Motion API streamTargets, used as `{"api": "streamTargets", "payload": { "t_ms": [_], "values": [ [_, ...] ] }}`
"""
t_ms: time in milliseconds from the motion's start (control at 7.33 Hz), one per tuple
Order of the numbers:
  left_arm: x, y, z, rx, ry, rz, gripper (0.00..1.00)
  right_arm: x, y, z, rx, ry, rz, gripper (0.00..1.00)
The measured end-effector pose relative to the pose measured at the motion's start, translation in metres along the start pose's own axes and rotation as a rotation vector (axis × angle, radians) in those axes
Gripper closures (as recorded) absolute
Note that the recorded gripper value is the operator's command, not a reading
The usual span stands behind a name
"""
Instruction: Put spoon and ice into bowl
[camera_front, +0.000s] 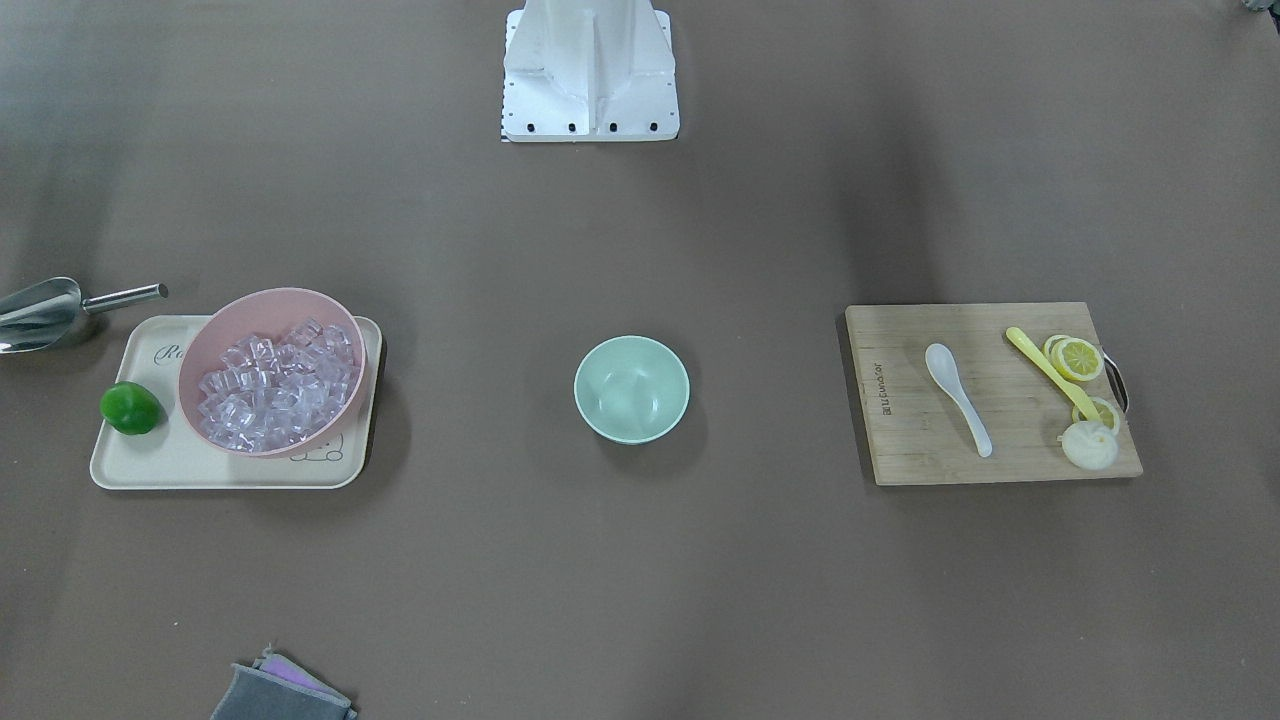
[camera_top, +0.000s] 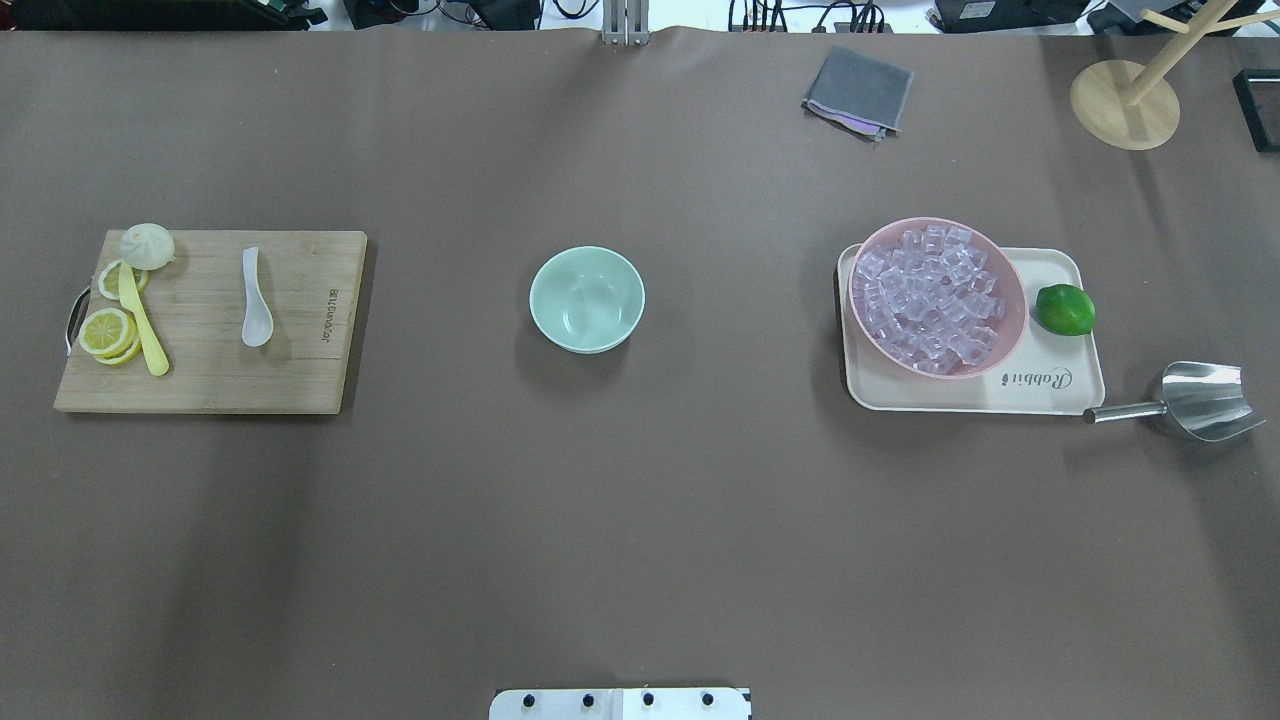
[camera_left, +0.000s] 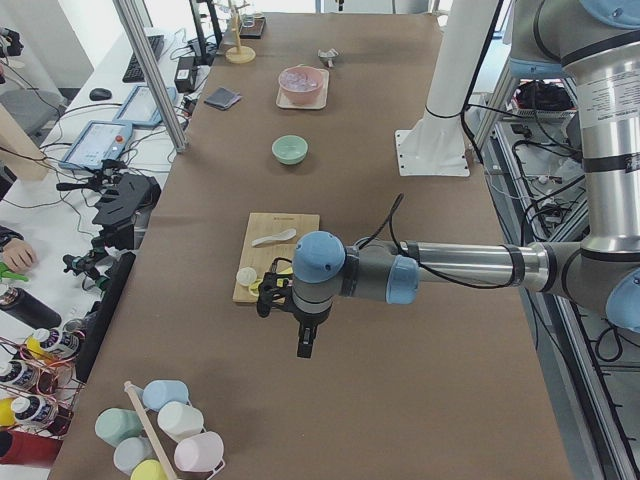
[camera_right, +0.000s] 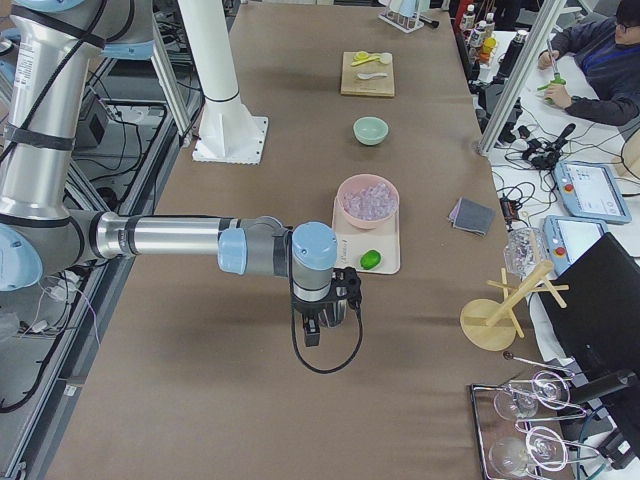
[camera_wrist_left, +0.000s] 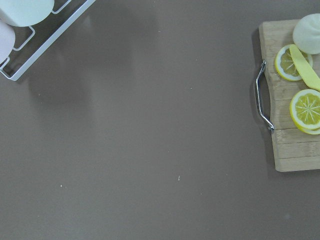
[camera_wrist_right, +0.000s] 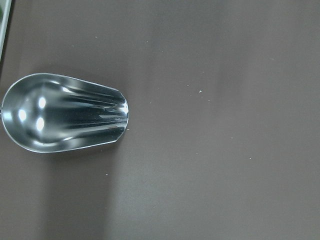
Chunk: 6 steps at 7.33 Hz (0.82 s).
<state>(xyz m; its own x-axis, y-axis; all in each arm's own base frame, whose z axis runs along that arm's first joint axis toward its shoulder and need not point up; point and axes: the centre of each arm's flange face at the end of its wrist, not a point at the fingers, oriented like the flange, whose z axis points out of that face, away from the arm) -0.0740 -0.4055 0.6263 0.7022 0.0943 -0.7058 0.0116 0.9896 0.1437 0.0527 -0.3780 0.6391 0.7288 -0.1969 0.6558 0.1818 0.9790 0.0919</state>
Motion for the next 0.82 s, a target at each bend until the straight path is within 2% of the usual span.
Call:
{"api": "streamTargets", "payload": {
  "t_ms": [273, 545, 818],
  "values": [
    [0.0, -0.002, -0.002, 0.006, 0.0, 0.002, 0.01, -0.003, -0.002, -0.003, 0.023, -0.011, -0.017, 0.0],
    [0.001, -0.003, -0.003, 0.012, 0.004, 0.006, 0.01, -0.007, -0.005, -0.006, 0.101, -0.007, -0.086, 0.0],
    [0.009, -0.008, -0.012, 0.048, 0.003, 0.039, 0.01, -0.018, -0.016, -0.019, 0.178, -0.014, -0.141, 0.0]
  ]
}}
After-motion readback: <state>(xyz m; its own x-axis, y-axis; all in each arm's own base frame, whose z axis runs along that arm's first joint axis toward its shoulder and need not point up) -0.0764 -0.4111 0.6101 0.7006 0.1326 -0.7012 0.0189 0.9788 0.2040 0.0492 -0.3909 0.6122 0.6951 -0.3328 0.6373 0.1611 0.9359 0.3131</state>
